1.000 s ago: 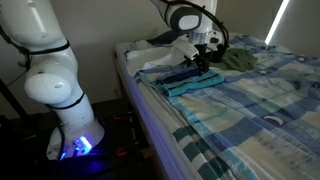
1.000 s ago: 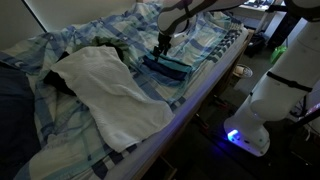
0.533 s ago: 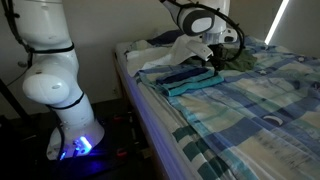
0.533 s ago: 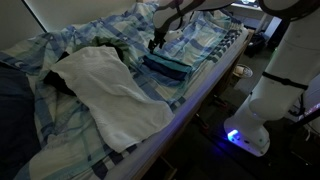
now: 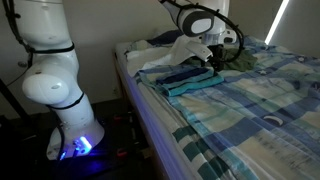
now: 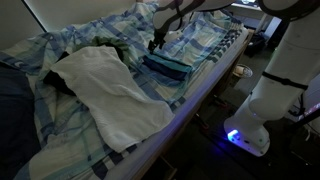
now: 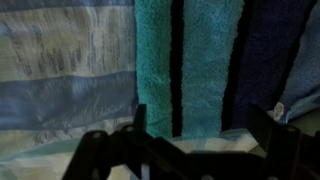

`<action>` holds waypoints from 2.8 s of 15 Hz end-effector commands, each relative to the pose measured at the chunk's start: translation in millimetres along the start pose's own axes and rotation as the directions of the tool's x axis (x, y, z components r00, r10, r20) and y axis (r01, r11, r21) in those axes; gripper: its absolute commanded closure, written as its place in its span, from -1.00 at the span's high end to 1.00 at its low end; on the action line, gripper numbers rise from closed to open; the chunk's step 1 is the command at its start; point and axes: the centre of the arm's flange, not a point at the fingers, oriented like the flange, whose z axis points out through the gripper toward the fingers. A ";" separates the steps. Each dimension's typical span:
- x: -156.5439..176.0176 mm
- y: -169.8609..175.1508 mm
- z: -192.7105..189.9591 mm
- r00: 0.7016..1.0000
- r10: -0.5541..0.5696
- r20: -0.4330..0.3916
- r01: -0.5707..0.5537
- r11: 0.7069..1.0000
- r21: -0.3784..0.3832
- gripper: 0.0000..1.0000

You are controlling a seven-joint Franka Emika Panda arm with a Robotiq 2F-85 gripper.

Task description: Fold the towel

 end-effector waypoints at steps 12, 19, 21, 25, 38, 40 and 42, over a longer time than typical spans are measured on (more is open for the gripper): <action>51.0 35.1 27.6 0.997 0.068 0.041 -0.072 0.993 0.094 1.00; 54.6 45.8 32.6 0.989 0.108 0.098 -0.119 0.986 0.116 1.00; 48.2 42.8 30.2 0.980 0.132 0.148 -0.150 0.982 0.115 1.00; 39.2 39.7 38.0 0.965 0.142 0.221 -0.173 0.976 0.129 1.00; 28.6 46.0 72.0 0.949 0.141 0.283 -0.237 0.909 0.344 0.31; 27.4 50.6 72.9 0.949 0.149 0.278 -0.245 0.904 0.351 -0.01; 26.5 57.2 71.5 0.950 0.158 0.269 -0.252 0.898 0.362 -0.31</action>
